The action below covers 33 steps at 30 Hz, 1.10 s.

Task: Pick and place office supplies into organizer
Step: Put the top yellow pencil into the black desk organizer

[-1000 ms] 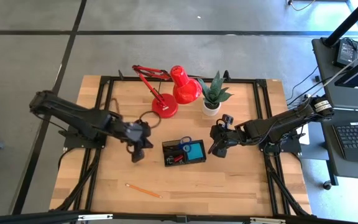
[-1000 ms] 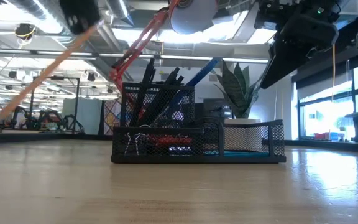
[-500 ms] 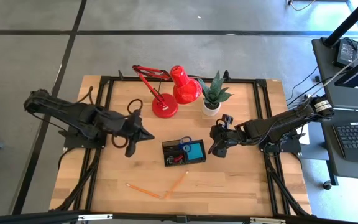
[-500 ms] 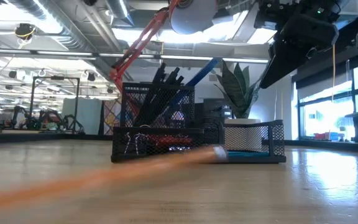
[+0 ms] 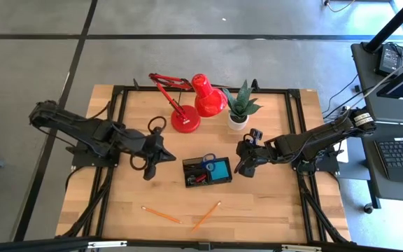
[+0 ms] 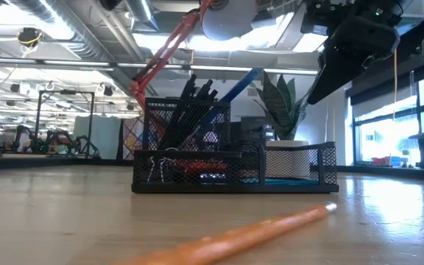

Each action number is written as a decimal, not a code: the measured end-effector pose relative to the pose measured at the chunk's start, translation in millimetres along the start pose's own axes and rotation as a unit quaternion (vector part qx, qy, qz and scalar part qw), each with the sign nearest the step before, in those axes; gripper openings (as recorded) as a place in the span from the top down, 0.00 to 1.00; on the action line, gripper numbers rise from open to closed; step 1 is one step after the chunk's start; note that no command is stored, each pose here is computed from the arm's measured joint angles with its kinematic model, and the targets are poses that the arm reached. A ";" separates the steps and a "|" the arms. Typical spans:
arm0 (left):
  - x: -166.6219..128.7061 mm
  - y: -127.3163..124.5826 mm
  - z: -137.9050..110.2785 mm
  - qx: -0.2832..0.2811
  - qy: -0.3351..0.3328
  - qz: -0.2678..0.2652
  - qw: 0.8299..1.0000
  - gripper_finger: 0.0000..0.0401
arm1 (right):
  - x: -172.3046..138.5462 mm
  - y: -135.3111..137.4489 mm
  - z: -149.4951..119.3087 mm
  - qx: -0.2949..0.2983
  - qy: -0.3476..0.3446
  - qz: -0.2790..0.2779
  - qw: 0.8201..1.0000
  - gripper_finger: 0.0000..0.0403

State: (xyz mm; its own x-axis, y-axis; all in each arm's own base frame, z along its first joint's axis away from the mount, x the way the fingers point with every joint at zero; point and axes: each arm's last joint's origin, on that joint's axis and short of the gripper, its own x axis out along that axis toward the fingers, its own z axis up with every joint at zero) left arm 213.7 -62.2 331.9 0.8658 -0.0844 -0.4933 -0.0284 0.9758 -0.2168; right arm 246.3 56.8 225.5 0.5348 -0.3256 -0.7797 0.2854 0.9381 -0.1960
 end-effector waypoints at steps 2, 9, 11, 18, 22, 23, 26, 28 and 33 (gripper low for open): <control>1.7 -6.2 2.7 0.001 -0.019 -0.017 1.000 0.99 | 0.0 0.0 0.0 0.000 0.000 0.000 1.000 0.70; 40.1 -38.1 -4.6 0.045 -0.018 -0.079 0.996 1.00 | 0.0 0.1 0.0 0.000 0.000 0.000 1.000 0.70; 57.0 -45.3 -10.5 0.049 -0.010 -0.083 0.995 0.99 | 0.0 0.0 0.0 -0.001 0.000 0.000 1.000 0.70; 115.6 -67.2 -29.1 0.041 -0.011 -0.112 0.993 1.00 | 0.0 0.1 0.1 -0.009 -0.001 0.000 1.000 0.70; 141.1 -81.3 -44.2 0.054 0.021 -0.112 0.992 0.99 | 0.0 0.1 0.1 0.000 -0.001 0.000 1.000 0.70; 147.0 -86.6 -48.0 0.065 0.026 -0.113 0.991 1.00 | -0.1 0.2 0.2 0.000 -0.001 0.001 1.000 0.70; 161.4 -104.4 -54.5 0.091 0.028 -0.099 0.991 1.00 | -0.1 0.3 0.2 0.000 -0.001 0.001 1.000 0.70; 168.1 -116.2 -56.2 0.099 0.028 -0.078 0.992 1.00 | -0.1 0.3 0.2 0.000 -0.001 0.001 1.000 0.70; 183.6 -140.1 -63.0 0.105 0.064 -0.031 0.992 1.00 | 0.0 0.3 0.5 -0.011 -0.002 0.001 1.000 0.70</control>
State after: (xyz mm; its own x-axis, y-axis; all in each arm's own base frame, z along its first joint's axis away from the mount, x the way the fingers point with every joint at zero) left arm 345.1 -227.1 218.6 0.7917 -0.1582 -0.5901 0.1404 0.9872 -0.0762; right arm 246.8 57.0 225.7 0.5393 -0.3240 -0.7773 0.2674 0.9411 -0.2067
